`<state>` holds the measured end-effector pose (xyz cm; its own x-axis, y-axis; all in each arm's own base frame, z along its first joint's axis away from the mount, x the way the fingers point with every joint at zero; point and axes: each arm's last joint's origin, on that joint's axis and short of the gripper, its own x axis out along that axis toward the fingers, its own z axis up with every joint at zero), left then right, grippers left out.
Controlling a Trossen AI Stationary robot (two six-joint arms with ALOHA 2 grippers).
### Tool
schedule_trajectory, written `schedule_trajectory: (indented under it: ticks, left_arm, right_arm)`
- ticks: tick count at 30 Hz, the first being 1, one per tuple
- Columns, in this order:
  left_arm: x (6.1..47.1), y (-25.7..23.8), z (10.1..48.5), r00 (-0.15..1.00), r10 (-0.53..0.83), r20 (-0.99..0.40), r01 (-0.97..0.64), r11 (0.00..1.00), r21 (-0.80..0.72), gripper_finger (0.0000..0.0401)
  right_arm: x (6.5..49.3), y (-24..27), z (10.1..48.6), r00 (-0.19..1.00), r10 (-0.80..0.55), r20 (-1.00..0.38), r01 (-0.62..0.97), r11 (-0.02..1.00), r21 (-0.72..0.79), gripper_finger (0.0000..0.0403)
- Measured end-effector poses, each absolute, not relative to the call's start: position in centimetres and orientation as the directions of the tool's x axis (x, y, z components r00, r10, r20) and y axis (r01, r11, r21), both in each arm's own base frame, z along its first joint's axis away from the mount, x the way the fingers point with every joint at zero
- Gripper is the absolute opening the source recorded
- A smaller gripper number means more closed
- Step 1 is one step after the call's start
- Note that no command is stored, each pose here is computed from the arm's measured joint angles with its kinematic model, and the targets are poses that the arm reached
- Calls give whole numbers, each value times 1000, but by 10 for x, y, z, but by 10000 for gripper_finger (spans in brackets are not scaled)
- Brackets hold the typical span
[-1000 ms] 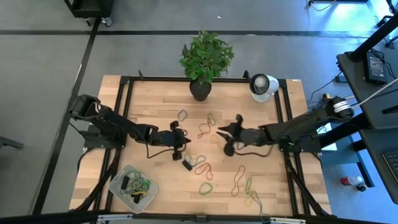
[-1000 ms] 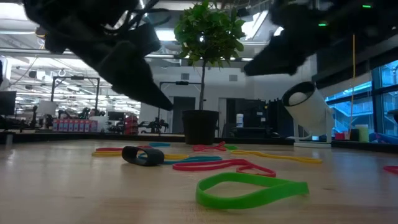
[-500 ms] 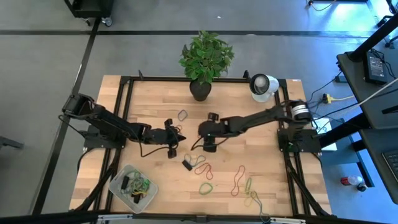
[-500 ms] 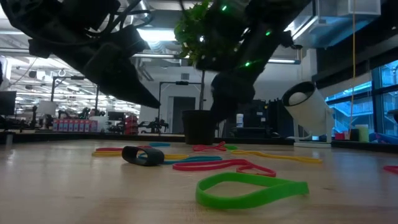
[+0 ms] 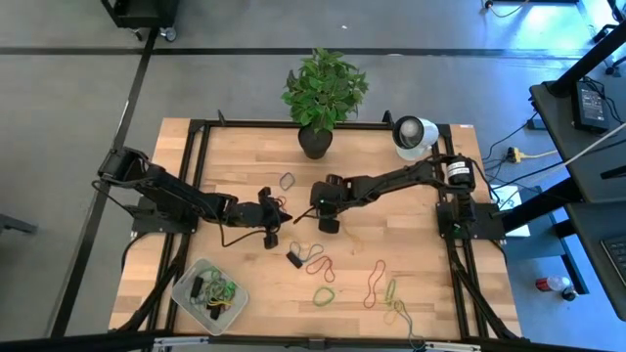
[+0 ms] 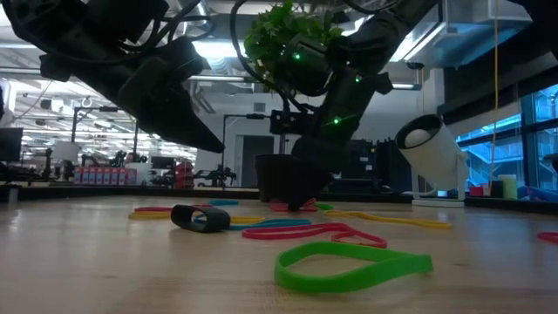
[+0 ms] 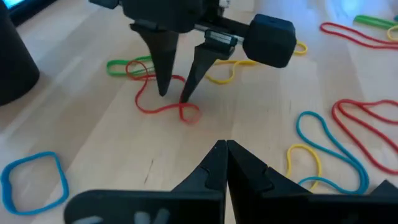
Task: Pick and place rubber bands into bin
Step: Put the red rubber band into the gray bin
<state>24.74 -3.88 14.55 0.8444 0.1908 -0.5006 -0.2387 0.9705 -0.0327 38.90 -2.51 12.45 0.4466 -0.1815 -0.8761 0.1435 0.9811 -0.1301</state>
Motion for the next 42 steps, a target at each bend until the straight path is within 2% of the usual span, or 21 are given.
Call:
schedule_trajectory:
  ticks: [5,6,13,19,28,31,34,39,42]
  left_arm:
    - [247,-39,145,844,179,-506,-252,964,-79,2]
    - [247,-39,145,843,173,-510,-254,963,-92,2]
    - [246,-41,143,834,141,-533,-265,950,-163,2]
    - [244,-47,142,830,125,-543,-251,954,-163,2]
    - [243,-51,142,834,154,-531,-262,956,-135,5]
    - [246,-49,146,837,212,-504,-297,950,-93,27]
    - [248,-51,150,847,241,-473,-315,945,-82,68]
    - [252,-51,158,852,336,-402,-368,930,-3,142]
    - [254,-51,163,862,367,-349,-402,915,-31,170]
  right_arm:
    - [388,-24,124,444,-111,-889,113,991,-68,19]
    - [388,-24,124,443,-107,-890,113,992,-63,11]
    - [378,-11,141,417,-88,-905,99,994,-51,4]
    - [357,1,175,363,-202,-909,159,975,-153,2]
    - [327,37,218,382,-283,-880,177,957,-232,1]
    - [314,51,227,386,-308,-869,188,949,-253,1]
    - [299,64,230,415,-321,-851,196,945,-261,1]
    - [266,74,223,433,-359,-827,271,927,-260,1]
    - [246,76,214,443,-374,-814,313,916,-251,1]
